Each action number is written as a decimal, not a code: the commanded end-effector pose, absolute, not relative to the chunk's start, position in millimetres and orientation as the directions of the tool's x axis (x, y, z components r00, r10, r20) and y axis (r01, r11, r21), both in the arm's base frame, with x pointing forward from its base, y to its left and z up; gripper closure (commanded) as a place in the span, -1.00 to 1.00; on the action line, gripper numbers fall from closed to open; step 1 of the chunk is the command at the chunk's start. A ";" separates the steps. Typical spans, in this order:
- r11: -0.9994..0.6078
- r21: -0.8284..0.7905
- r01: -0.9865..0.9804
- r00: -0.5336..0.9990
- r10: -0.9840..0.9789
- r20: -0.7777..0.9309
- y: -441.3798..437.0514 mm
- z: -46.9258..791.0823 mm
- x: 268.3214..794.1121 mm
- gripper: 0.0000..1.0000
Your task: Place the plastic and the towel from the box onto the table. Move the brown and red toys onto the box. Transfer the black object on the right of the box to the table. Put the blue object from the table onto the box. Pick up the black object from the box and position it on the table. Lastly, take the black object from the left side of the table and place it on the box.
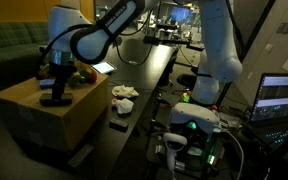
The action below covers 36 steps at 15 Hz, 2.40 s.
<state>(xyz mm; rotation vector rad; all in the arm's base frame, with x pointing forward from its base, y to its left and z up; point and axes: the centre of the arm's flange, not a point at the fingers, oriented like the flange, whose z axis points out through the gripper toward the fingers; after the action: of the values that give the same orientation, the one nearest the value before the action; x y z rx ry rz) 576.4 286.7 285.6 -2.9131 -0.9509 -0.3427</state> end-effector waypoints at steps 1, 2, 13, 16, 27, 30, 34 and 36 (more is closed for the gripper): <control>-0.783 0.078 0.617 0.744 0.613 0.264 282.4 280.2 574.6 -1.00; -0.778 0.090 0.622 0.738 0.621 0.265 281.3 276.6 575.6 -1.00; -0.767 0.128 0.629 0.730 0.639 0.245 264.1 257.7 593.6 -1.00; -0.769 0.130 0.626 0.733 0.637 0.239 259.6 254.0 600.4 -1.00; -0.755 0.125 0.644 0.725 0.655 0.215 253.7 240.3 622.3 -1.00; -0.746 0.122 0.655 0.718 0.665 0.205 252.2 237.4 626.7 -0.73; -0.728 0.122 0.674 0.705 0.684 0.189 251.9 242.3 628.6 -0.02; -0.722 0.125 0.681 0.700 0.691 0.181 252.7 247.4 627.9 0.29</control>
<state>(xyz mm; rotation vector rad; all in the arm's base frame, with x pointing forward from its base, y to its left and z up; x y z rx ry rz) 619.5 254.0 239.9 -2.9492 -1.1472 -0.3591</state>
